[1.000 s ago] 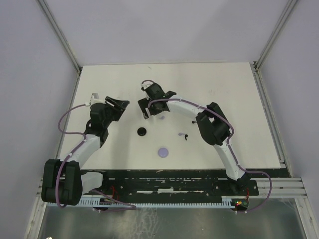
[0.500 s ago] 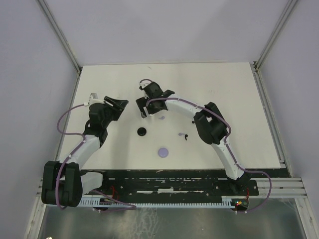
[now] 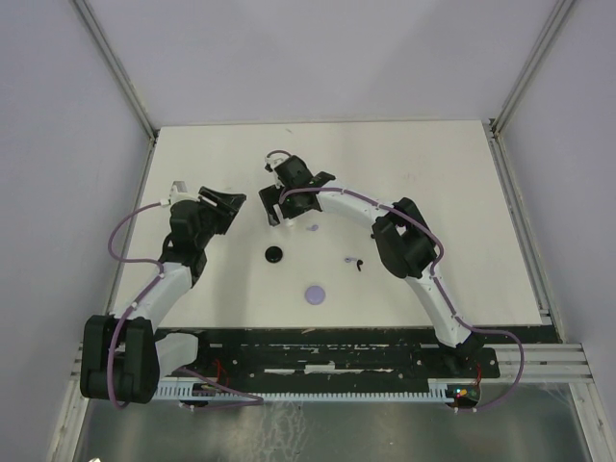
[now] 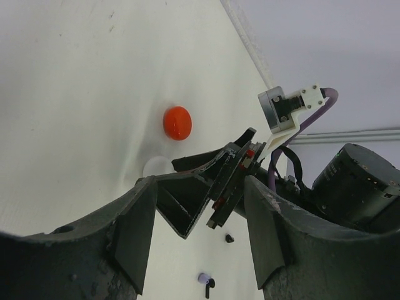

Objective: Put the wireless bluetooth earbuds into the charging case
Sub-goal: Pick up the charging case at the center of the board.

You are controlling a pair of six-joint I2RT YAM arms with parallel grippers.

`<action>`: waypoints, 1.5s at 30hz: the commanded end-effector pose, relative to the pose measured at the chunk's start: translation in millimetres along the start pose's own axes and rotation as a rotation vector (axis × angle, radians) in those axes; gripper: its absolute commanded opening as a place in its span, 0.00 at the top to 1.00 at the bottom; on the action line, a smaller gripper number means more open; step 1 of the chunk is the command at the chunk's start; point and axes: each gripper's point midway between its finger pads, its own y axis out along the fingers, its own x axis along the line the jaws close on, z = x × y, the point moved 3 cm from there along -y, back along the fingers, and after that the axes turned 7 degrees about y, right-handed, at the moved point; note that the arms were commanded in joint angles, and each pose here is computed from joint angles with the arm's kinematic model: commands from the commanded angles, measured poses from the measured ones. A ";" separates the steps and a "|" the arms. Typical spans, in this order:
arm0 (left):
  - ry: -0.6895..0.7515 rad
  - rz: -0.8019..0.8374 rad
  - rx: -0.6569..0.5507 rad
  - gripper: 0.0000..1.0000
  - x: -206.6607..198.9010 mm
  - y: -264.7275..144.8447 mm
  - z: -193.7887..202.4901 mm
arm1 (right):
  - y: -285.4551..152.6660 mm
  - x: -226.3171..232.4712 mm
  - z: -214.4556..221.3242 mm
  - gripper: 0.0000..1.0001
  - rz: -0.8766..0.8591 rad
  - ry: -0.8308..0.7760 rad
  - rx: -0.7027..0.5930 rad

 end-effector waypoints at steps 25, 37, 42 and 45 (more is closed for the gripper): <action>0.036 0.028 -0.012 0.36 -0.4 -6.2 -1.6 | -2.3 -15.4 10.8 0.24 0.172 -0.096 0.009; 0.033 0.025 -0.014 0.36 1.3 -6.9 -1.9 | 1.2 -17.8 17.3 0.32 0.214 -0.129 0.030; 0.033 0.024 -0.015 0.36 1.7 -7.3 -2.1 | 4.1 -18.2 18.3 0.33 0.217 -0.147 0.037; 0.031 0.022 -0.016 0.36 2.4 -7.2 -2.1 | 5.7 -18.4 17.9 0.33 0.214 -0.157 0.039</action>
